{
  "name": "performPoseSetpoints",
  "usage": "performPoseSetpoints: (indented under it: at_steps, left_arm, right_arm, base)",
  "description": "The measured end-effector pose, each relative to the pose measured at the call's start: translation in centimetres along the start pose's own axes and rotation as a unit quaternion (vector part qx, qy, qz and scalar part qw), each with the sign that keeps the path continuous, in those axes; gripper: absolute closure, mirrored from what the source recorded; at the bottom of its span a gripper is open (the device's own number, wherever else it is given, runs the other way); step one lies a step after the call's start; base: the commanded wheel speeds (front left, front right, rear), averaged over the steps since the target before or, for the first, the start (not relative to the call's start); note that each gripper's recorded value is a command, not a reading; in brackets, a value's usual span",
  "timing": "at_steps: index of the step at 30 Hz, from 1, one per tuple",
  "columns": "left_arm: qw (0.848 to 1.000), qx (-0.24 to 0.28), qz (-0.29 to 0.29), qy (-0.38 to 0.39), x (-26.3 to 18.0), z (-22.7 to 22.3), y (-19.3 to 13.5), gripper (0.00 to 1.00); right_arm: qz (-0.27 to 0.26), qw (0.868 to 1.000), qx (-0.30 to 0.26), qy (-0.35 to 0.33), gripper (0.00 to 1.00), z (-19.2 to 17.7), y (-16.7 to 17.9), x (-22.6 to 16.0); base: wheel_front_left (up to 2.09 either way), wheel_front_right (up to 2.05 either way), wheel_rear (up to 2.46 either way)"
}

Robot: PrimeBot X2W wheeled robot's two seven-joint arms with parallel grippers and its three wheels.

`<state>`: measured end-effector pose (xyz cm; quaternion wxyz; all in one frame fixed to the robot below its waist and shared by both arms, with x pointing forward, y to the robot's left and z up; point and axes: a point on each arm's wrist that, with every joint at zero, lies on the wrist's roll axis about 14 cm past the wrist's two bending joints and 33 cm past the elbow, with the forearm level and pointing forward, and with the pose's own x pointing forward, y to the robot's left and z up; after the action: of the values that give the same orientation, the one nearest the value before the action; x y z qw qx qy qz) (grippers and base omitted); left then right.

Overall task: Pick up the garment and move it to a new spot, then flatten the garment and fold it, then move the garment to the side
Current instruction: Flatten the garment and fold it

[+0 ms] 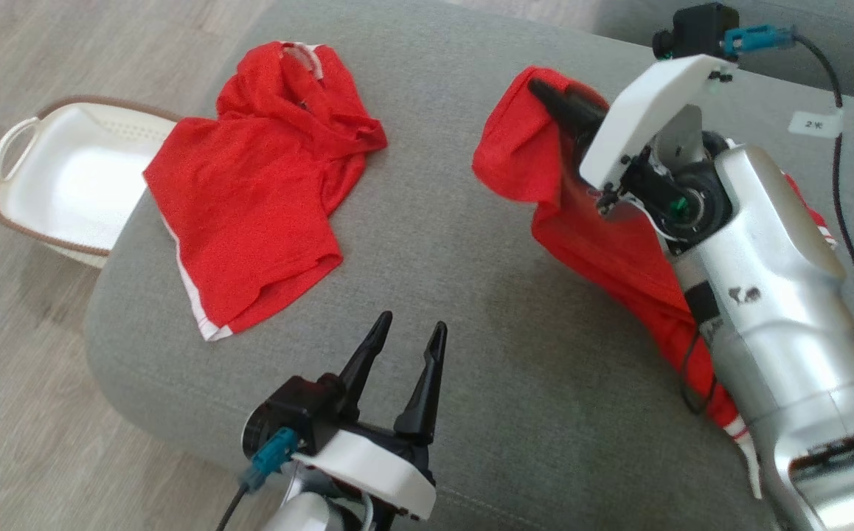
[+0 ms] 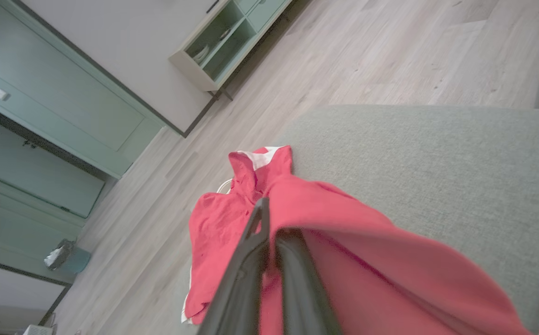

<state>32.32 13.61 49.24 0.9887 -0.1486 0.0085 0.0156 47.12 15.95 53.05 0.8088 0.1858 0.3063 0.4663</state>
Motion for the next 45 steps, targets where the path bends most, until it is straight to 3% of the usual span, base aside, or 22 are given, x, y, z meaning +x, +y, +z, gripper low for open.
performPoseSetpoints:
  at_steps: [1,8,14,20,25,29,32,36,45]
  left_arm:
    - [1.0,0.0,0.003,0.0,-0.1,0.0,0.1,0.0]
    - [1.0,0.0,-0.002,0.0,0.1,0.0,-0.3,0.0]
    - [1.0,0.005,-0.018,-0.001,1.4,0.0,-0.9,0.0]
    - [0.999,0.013,-0.044,-0.002,2.9,-0.1,-2.0,0.0]
    - [0.997,0.017,-0.072,-0.003,3.7,-0.3,-3.5,0.0]
    - [0.996,0.02,-0.089,0.002,3.9,-0.7,-4.4,0.0]
    - [0.994,0.022,-0.107,0.003,4.0,-0.9,-5.3,0.0]
    - [0.993,0.027,-0.117,0.009,4.2,-1.3,-5.7,0.0]
    - [0.991,0.029,-0.128,0.018,3.9,-1.9,-6.2,0.0]
  right_arm:
    - [-0.007,1.0,-0.008,-0.005,0.0,0.2,-0.1,0.4]
    - [-0.052,0.995,-0.08,-0.027,0.0,0.4,-1.6,0.4]
    - [-0.115,0.978,-0.143,-0.098,0.0,3.0,-4.9,-3.0]
    - [-0.219,0.935,-0.197,-0.197,0.0,4.6,-11.1,-10.9]
    - [-0.31,0.899,-0.209,-0.227,0.0,1.1,-15.1,-18.0]
    - [-0.363,0.872,-0.228,-0.236,0.0,-2.1,-16.0,-22.7]
    - [-0.387,0.859,-0.228,-0.245,0.0,-4.5,-15.9,-25.0]
    - [-0.403,0.851,-0.234,-0.242,0.0,-7.5,-15.2,-26.6]
    - [-0.423,0.851,-0.2,-0.238,0.0,-11.4,-14.8,-28.3]
  base:
    - [0.0,0.0,0.0]
    - [0.0,0.0,0.0]
    - [0.0,0.0,0.0]
    - [0.0,0.0,0.0]
    - [0.0,0.0,0.0]
    - [0.0,0.0,0.0]
    - [0.0,0.0,0.0]
    - [0.0,0.0,0.0]
    - [0.0,0.0,0.0]
